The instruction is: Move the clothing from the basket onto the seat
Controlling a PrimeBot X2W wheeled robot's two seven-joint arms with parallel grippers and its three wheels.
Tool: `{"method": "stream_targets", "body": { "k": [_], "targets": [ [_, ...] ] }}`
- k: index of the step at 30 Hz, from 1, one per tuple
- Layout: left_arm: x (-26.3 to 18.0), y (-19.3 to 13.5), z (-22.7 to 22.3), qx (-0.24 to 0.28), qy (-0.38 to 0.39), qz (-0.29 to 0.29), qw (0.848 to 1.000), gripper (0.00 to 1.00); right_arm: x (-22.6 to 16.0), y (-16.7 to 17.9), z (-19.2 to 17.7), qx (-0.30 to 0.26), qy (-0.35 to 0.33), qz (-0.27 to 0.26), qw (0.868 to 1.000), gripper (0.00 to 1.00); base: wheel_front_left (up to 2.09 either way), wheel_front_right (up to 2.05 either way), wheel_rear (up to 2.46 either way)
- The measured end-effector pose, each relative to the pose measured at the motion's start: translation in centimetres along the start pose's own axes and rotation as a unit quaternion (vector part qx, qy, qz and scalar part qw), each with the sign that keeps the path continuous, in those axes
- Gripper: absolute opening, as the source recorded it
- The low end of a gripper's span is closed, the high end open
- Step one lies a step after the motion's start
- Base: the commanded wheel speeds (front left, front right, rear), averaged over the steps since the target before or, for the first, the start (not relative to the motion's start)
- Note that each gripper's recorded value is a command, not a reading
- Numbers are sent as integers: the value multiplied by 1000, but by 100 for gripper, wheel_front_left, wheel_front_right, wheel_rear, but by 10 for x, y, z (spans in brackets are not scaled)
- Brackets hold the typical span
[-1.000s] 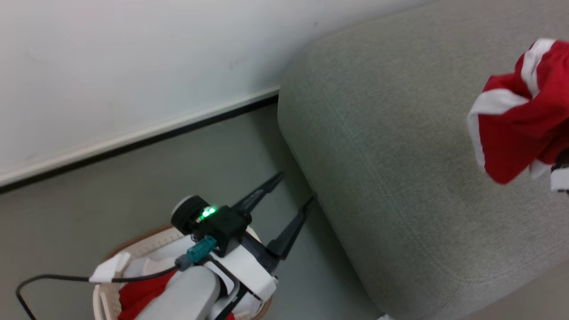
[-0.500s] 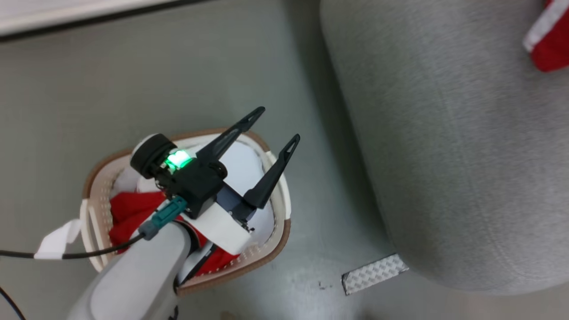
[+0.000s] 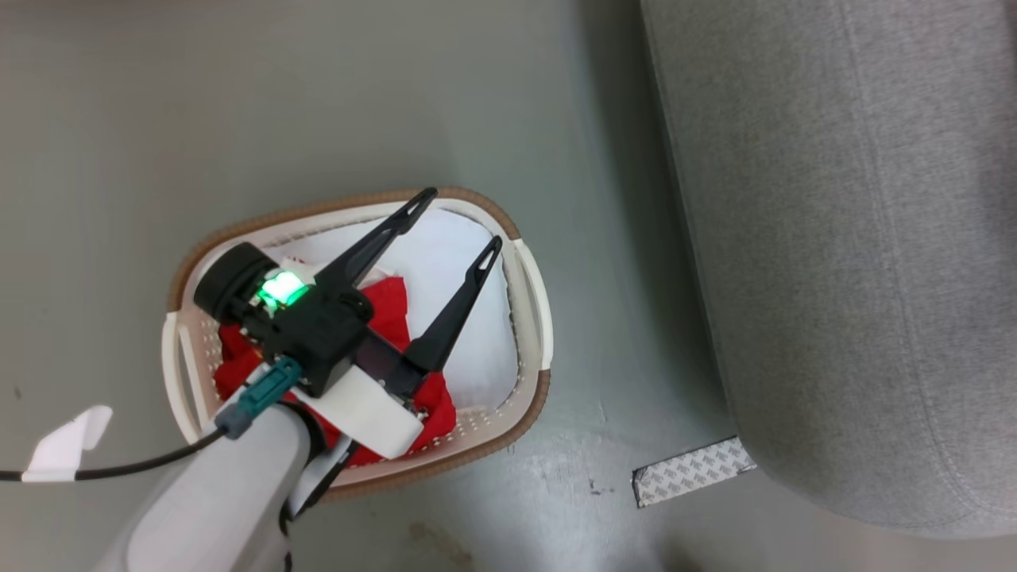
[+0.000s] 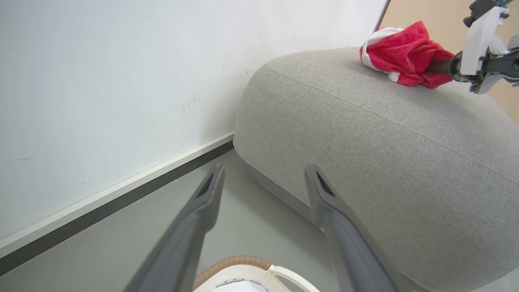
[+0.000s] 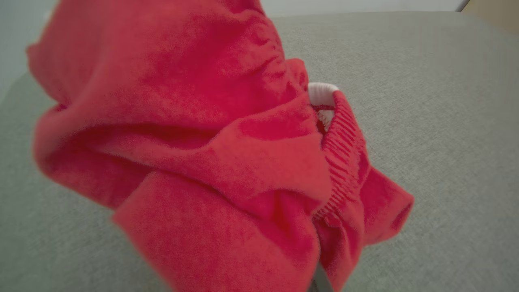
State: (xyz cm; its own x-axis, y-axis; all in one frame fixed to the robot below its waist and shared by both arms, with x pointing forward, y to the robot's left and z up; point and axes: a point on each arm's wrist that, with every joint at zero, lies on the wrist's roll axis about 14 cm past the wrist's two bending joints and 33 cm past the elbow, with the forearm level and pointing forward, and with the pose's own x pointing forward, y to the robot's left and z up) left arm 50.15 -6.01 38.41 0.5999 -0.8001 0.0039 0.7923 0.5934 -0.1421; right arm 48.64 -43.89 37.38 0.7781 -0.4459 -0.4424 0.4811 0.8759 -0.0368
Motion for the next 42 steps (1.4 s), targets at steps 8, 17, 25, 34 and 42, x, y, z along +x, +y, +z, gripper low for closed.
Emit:
{"method": "stream_targets", "body": {
  "k": [8,17,25,34,42],
  "targets": [
    [0,-17,27,3,-20,-5,1000,100,-22,1,18,-24,-5,22,999,100,0,0,0],
    [-23,-41,63,-12,-26,32,999,100,-81,-29,47,-80,-25,45,995,100,0,0,0],
    [-76,-35,125,14,-73,128,989,100,-148,-6,108,-50,-152,137,978,100,0,0,0],
    [-167,1,173,52,-126,273,952,100,-206,54,144,-2,-274,248,929,100,0,0,0],
    [-243,18,168,42,-136,384,912,100,-252,117,116,57,-303,320,896,100,0,0,0]
  ]
}}
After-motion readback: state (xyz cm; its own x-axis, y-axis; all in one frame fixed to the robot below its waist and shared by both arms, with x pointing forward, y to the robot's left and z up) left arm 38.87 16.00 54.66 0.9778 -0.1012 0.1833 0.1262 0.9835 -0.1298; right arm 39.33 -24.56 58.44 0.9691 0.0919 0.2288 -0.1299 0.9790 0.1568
